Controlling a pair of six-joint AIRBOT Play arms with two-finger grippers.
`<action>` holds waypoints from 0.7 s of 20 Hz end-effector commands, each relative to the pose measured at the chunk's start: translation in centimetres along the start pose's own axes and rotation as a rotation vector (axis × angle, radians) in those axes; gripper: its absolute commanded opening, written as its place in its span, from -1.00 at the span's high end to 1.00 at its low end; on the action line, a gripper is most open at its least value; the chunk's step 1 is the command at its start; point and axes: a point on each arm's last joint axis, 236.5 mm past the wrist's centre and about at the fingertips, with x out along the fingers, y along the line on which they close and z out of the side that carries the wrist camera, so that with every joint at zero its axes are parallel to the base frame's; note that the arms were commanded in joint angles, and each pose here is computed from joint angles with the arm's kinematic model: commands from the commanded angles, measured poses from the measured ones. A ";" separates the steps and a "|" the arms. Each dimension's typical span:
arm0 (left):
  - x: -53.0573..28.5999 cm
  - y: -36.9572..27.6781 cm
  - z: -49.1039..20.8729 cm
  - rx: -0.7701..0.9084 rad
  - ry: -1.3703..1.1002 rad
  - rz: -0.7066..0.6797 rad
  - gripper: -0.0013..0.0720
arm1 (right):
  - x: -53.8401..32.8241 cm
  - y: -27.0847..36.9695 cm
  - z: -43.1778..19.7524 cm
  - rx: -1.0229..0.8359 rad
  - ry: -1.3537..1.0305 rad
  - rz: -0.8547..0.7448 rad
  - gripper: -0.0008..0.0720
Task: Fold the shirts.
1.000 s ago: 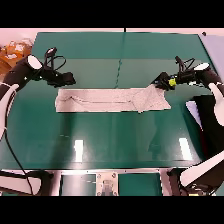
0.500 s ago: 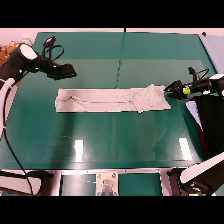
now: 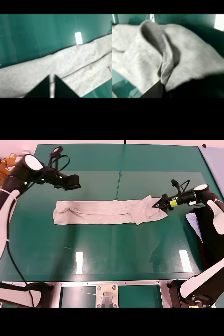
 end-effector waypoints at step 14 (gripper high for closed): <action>20.0 -18.1 -12.2 0.021 0.159 -0.266 0.91 | -13.0 23.6 -4.9 -0.389 -0.132 -0.020 0.94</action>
